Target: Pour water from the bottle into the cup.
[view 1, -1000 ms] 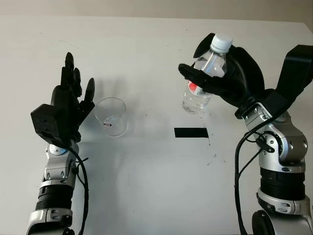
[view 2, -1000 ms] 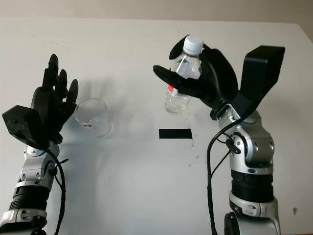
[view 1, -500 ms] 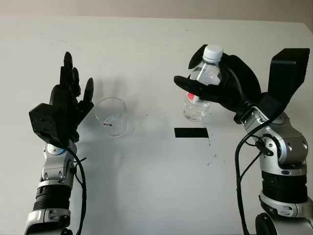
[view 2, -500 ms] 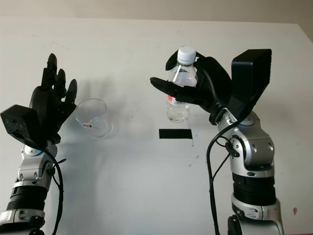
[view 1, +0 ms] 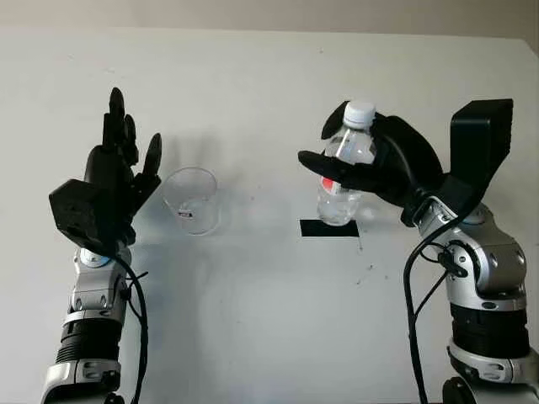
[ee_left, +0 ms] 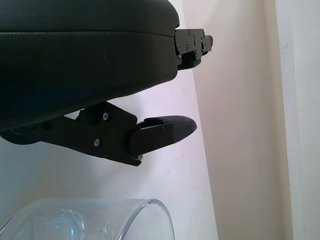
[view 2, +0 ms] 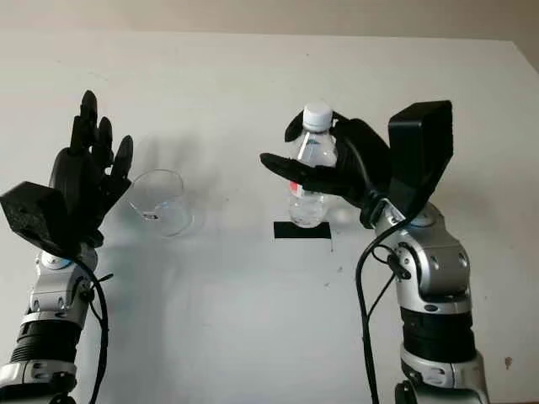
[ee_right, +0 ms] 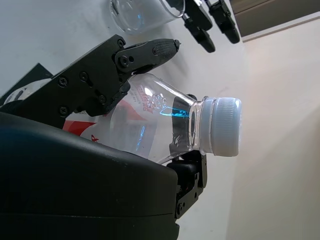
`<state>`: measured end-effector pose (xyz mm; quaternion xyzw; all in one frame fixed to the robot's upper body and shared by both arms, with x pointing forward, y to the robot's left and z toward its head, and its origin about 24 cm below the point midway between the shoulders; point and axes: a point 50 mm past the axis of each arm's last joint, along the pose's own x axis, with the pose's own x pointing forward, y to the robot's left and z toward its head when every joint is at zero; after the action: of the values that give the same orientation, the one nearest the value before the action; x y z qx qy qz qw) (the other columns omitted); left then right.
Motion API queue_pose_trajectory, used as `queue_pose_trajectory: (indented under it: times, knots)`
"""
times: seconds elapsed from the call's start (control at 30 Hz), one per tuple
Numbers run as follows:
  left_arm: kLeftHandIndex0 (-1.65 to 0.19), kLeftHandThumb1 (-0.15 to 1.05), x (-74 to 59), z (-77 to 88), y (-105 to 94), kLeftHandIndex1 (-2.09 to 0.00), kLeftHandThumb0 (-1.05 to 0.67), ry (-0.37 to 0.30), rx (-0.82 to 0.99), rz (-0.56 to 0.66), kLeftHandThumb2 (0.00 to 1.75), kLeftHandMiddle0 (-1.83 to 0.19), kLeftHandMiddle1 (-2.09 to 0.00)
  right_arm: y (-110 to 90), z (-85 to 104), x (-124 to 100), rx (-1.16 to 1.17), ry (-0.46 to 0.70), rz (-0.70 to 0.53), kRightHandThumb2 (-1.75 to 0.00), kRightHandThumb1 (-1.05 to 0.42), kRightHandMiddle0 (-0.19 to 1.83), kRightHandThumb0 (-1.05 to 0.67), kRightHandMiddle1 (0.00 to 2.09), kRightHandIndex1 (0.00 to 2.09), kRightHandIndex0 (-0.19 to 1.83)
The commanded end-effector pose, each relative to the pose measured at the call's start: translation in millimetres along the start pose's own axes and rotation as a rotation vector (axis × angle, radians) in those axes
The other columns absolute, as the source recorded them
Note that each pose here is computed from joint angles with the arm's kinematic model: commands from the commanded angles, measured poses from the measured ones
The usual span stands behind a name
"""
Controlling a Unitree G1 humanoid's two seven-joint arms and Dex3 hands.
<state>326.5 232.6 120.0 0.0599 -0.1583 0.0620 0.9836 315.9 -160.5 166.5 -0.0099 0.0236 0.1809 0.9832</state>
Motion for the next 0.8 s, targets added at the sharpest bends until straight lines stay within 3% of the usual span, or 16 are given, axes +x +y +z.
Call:
queue_pose_trajectory:
  times: [0.0,0.77]
  knots:
    - [0.12,1.05,-3.6,-1.7,4.4,-0.05,-0.36,0.002,0.019,0.008,0.52,0.09,-0.05,0.0,3.2,-4.3,-0.002,-0.017,0.003,-0.40,-1.05,1.83,-0.14,2.09,2.09,1.79]
    - [0.08,1.05,-4.8,-2.3,6.5,-0.06,-0.37,0.006,0.038,0.014,0.51,0.05,-0.06,3.8,-14.8,-4.8,-0.025,0.004,-0.027,-0.39,-1.05,1.83,-0.12,2.09,2.09,1.82]
